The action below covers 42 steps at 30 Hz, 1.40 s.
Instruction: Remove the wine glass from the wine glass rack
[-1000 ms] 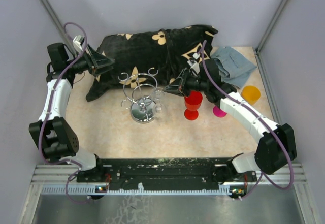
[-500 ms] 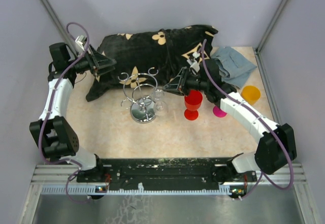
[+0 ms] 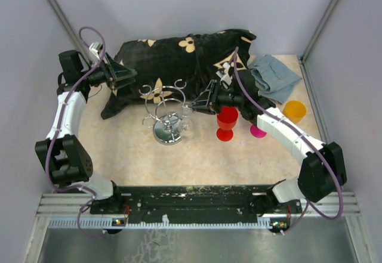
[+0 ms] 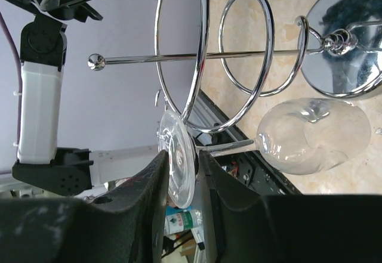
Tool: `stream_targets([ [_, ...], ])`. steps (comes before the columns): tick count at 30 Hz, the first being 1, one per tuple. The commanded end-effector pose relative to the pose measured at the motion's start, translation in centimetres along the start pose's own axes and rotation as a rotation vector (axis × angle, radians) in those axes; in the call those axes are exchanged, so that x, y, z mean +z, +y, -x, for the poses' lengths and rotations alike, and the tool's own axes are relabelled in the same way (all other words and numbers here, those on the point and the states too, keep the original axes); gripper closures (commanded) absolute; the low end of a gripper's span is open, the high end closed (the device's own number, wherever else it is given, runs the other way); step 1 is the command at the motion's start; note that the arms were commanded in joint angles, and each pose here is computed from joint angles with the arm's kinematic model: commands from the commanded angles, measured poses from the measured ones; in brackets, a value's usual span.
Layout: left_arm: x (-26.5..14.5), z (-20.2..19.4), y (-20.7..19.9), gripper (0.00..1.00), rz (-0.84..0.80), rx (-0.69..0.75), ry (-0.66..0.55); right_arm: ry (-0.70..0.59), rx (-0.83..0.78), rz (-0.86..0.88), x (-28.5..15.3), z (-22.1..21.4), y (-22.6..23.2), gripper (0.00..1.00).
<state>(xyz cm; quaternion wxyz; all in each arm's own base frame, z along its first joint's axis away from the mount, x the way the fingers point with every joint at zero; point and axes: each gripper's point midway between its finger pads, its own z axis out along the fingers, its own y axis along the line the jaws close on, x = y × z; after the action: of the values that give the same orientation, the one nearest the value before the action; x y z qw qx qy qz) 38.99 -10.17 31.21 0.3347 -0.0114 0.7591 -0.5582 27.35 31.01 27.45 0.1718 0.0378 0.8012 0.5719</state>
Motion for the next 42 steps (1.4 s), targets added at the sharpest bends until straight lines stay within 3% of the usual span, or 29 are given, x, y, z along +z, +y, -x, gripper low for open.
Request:
stream_targets([
  [1,0.1,0.6,-1.1,0.24,-0.029,0.038,0.004,0.041,-0.051,0.056,0.4,-0.7,1.5,0.73],
  [9,0.2,0.6,-0.9,0.24,-0.028,0.033,0.006,0.041,-0.055,0.053,0.6,-0.6,1.4,0.84],
  [13,0.4,0.6,-0.9,0.24,-0.03,0.027,0.012,0.036,-0.057,0.057,0.6,-0.5,1.6,0.83],
  [20,0.9,0.4,-1.0,0.25,-0.041,0.027,0.025,0.015,-0.058,0.061,0.7,-0.1,1.8,0.72],
  [42,1.5,0.3,-1.4,0.25,-0.077,0.016,0.051,-0.05,-0.086,0.084,0.8,2.4,3.0,0.78],
])
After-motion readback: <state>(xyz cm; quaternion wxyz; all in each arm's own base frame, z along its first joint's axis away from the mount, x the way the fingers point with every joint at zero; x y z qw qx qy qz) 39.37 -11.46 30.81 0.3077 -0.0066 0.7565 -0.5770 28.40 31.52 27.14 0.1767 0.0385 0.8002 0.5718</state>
